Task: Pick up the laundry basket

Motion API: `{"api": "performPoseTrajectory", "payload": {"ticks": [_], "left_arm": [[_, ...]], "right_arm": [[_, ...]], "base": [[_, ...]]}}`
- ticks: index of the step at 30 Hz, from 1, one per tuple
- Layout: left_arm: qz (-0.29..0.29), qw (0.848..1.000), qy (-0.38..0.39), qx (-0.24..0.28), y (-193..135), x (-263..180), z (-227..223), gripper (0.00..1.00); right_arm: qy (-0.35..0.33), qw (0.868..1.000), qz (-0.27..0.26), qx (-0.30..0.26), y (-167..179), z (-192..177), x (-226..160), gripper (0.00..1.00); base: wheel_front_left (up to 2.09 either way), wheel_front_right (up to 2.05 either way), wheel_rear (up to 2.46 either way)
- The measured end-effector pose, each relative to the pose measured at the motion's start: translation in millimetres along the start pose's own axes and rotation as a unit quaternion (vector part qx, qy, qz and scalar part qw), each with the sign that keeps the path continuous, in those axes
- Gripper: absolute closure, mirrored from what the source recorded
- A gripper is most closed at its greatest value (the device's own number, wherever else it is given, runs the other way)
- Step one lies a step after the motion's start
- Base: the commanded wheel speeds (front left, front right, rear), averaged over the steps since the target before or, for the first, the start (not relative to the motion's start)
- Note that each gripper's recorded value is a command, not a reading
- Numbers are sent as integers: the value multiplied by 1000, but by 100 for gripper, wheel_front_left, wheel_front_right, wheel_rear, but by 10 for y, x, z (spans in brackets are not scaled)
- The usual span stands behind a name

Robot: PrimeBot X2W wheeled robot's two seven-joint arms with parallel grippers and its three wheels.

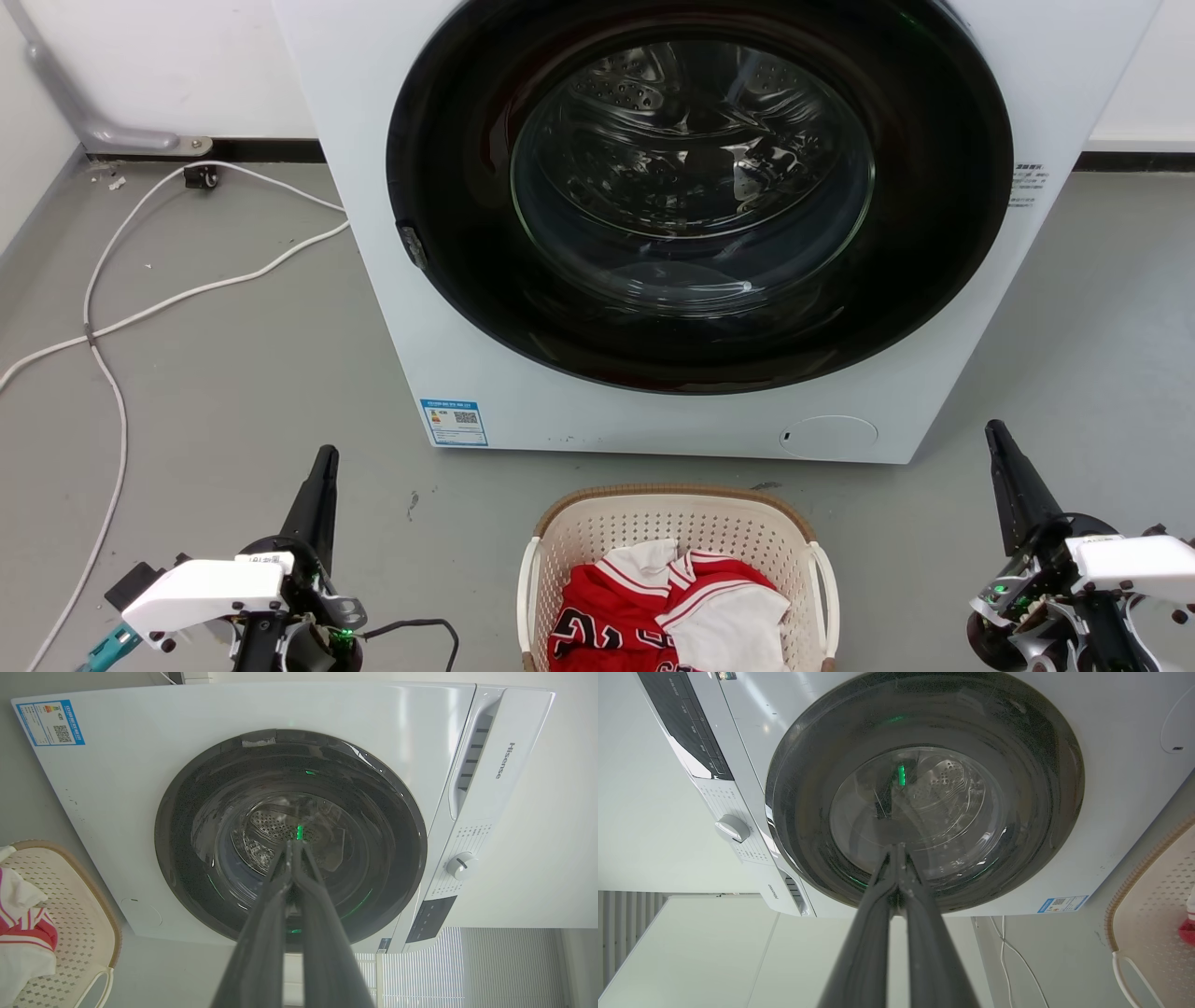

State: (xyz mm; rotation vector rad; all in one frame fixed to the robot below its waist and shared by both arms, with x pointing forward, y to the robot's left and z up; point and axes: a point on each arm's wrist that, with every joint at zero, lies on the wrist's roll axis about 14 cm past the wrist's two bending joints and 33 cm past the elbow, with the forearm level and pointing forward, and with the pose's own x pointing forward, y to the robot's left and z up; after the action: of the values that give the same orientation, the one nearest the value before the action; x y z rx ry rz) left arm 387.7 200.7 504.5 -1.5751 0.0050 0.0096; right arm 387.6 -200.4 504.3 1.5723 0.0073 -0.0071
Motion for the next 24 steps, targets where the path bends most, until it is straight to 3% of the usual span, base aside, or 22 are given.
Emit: {"api": "performPoseTrajectory", "payload": {"ticks": [24], "left_arm": [[0, 1000, 0, 0, 0, -1, 0, 100]], "right_arm": [[0, 1000, 0, 0, 0, -1, 0, 100]], "base": [[0, 0, 0]]}}
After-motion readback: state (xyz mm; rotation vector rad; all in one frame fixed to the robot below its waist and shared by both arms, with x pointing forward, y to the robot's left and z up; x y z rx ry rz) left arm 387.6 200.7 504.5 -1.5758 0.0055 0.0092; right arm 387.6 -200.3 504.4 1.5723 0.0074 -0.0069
